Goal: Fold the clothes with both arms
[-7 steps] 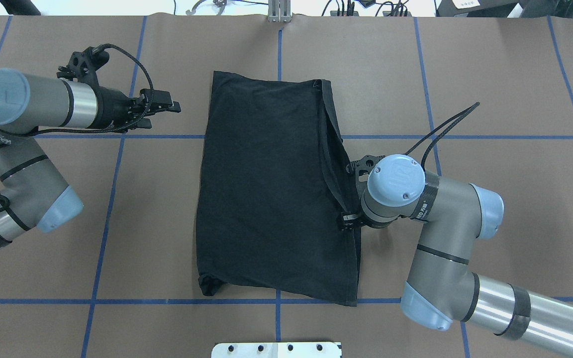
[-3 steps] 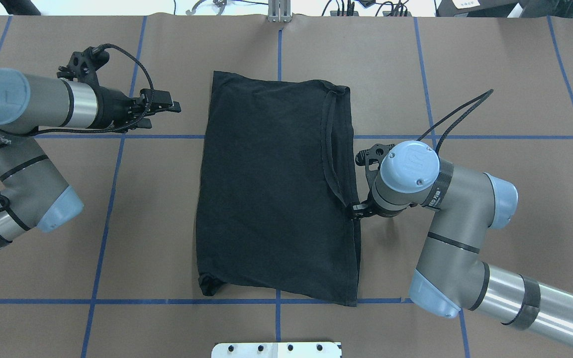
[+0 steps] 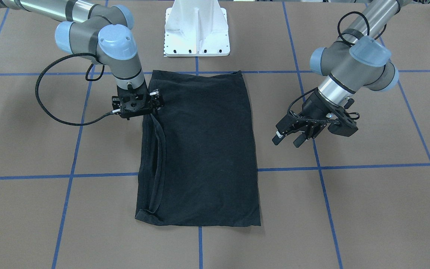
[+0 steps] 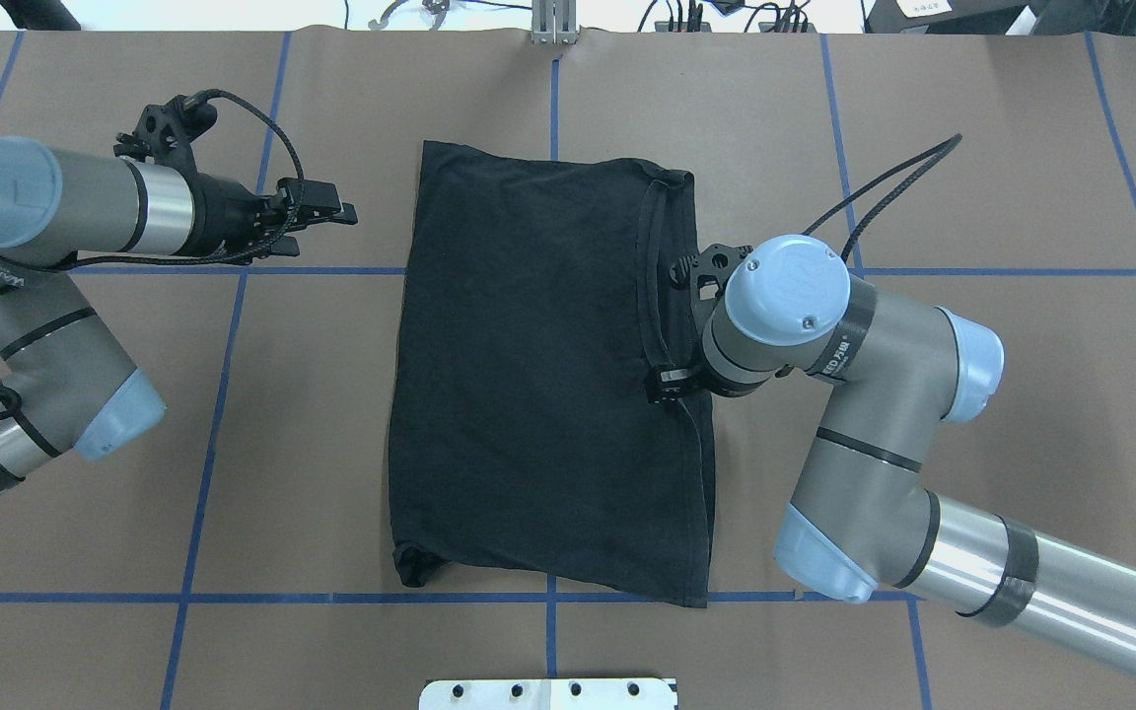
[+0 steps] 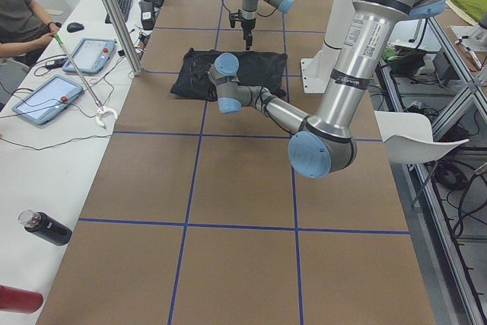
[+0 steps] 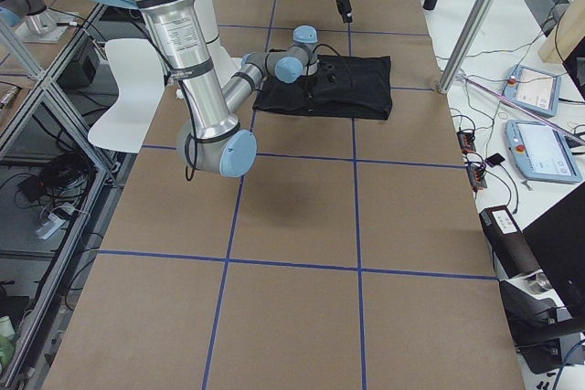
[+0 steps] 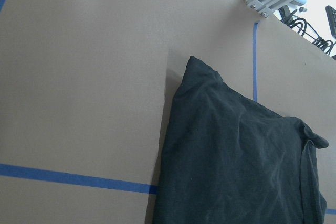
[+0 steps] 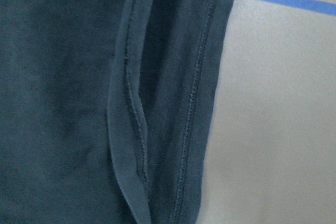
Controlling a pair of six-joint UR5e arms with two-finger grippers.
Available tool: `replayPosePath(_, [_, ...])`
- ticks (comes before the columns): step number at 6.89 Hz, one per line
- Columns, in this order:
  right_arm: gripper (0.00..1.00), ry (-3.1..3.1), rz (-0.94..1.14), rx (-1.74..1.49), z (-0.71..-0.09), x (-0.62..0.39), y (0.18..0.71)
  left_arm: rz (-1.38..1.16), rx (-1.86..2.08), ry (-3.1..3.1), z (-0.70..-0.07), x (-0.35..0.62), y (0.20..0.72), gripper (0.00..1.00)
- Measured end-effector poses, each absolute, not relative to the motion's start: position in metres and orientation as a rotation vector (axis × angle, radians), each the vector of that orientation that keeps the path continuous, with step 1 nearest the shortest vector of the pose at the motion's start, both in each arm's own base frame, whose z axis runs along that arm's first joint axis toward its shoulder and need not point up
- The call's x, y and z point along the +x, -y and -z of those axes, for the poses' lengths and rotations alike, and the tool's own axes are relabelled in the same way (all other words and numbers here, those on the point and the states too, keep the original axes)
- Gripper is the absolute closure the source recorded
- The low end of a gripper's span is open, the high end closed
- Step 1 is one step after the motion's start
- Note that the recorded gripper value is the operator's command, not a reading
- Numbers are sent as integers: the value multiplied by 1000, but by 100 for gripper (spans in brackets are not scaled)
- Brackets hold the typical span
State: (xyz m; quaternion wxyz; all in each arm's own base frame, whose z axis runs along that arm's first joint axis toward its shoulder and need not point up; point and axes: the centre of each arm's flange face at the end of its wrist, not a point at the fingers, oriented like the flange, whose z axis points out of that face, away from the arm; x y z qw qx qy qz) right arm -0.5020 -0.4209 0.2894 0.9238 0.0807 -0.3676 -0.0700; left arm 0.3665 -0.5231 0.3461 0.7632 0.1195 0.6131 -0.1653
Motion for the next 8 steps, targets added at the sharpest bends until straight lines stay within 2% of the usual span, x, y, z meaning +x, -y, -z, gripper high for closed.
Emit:
replayPosePath(3, [0,717,136,182,-285,-528,442,359,257,-1331,-348,367,524,0])
replayPosePath(8, [0,676,159,145,-317,-532,435,350,247,-1337,-345,367,523,0])
